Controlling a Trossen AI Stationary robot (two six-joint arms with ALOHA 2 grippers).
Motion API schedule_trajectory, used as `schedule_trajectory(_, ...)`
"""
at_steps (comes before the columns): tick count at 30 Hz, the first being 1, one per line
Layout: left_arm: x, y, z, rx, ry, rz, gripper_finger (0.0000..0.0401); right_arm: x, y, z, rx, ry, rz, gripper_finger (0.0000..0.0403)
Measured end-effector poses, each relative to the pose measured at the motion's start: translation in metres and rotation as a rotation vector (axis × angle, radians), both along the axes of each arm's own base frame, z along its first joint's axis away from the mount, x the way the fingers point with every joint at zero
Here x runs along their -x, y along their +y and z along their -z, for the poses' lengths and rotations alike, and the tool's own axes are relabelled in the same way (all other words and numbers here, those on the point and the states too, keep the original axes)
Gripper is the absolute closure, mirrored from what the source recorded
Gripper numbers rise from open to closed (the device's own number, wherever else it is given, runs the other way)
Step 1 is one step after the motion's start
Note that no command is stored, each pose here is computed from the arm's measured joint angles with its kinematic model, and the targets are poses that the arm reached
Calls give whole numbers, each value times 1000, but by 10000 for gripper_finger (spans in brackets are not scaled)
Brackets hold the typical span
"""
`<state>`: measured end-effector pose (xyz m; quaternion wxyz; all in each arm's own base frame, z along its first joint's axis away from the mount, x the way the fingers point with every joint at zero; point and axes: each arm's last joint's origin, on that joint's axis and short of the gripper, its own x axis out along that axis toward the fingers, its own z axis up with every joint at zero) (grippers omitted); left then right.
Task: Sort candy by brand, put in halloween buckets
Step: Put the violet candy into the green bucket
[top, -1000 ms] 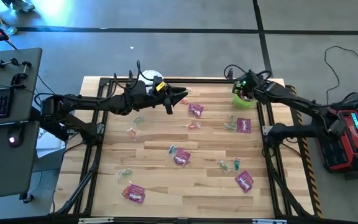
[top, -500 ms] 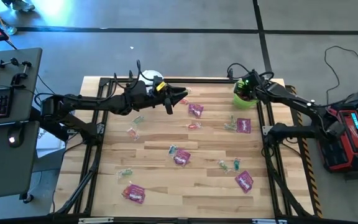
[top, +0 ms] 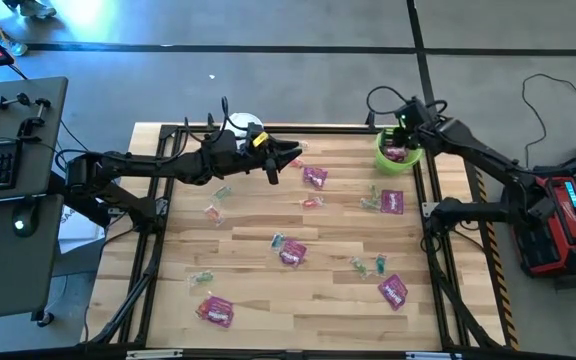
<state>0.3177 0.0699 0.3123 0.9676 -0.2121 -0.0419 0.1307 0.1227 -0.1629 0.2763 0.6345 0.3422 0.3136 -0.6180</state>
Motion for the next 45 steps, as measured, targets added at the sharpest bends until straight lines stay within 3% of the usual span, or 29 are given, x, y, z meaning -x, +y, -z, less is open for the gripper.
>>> schedule_trajectory(6, 0, 0, 2, 3, 17, 0, 252, -6, 2, -3, -59, -85, -235, 390)
schedule_trajectory(10, 0, 0, 3, 6, 30, 0, 252, -11, 17, -16, -11, -185, -375, 389)
schedule_trajectory(17, 0, 0, 4, -20, 48, 0, 252, -12, 67, -43, 126, -285, -474, 402)
schedule_trajectory(22, 0, 0, 4, -33, 52, 0, 252, -12, 99, -48, 117, -329, -569, 402)
schedule_trajectory(33, 0, 0, 5, -32, 63, 0, 252, -28, 162, -31, -148, -264, -836, 402)
schedule_trajectory(38, 0, 0, 7, -27, 88, 1, 252, -34, 194, -22, -273, -251, -885, 400)
schedule_trajectory(45, 0, 0, 10, -25, 112, 2, 252, -44, 242, -2, -497, -163, -896, 343)
